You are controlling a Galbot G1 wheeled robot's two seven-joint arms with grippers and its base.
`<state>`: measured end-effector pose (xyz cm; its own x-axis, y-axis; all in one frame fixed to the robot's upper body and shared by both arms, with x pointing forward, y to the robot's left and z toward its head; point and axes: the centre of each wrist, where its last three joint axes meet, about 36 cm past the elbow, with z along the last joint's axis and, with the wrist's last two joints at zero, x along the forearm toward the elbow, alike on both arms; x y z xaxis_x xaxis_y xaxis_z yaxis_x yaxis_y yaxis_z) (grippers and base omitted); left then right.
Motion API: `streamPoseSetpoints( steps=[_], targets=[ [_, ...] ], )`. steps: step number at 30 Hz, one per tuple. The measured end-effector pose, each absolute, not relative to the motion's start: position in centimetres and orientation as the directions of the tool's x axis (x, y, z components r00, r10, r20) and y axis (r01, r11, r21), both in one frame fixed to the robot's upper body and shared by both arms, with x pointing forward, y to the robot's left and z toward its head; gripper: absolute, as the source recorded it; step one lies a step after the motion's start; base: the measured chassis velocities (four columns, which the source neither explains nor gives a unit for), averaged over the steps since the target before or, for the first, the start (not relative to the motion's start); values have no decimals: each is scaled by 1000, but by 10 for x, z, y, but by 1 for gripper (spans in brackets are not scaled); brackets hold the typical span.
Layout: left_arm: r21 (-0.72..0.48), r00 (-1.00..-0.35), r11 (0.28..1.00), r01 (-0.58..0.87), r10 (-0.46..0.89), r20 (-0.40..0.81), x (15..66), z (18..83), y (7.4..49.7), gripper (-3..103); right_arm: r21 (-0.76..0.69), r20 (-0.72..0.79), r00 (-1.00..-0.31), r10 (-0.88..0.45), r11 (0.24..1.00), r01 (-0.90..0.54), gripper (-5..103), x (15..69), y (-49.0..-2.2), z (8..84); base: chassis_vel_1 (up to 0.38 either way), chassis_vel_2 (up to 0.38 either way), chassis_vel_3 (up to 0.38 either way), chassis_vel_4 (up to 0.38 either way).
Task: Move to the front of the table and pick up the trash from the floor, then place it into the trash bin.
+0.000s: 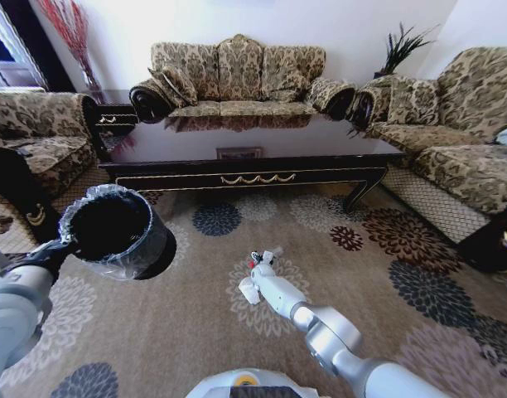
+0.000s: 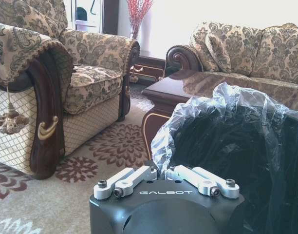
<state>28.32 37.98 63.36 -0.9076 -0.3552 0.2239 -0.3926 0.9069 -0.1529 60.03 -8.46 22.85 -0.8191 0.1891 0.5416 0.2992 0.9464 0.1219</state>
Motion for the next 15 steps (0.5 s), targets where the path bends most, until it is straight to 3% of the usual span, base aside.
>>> streamPoseSetpoints(
  steps=[15],
  targets=[
    [-151,-908,907,-392,-356,222,280,634,378,4,67,558,-799,225,947,314,100,608,-94,231,0,0,0,0]
  ],
)
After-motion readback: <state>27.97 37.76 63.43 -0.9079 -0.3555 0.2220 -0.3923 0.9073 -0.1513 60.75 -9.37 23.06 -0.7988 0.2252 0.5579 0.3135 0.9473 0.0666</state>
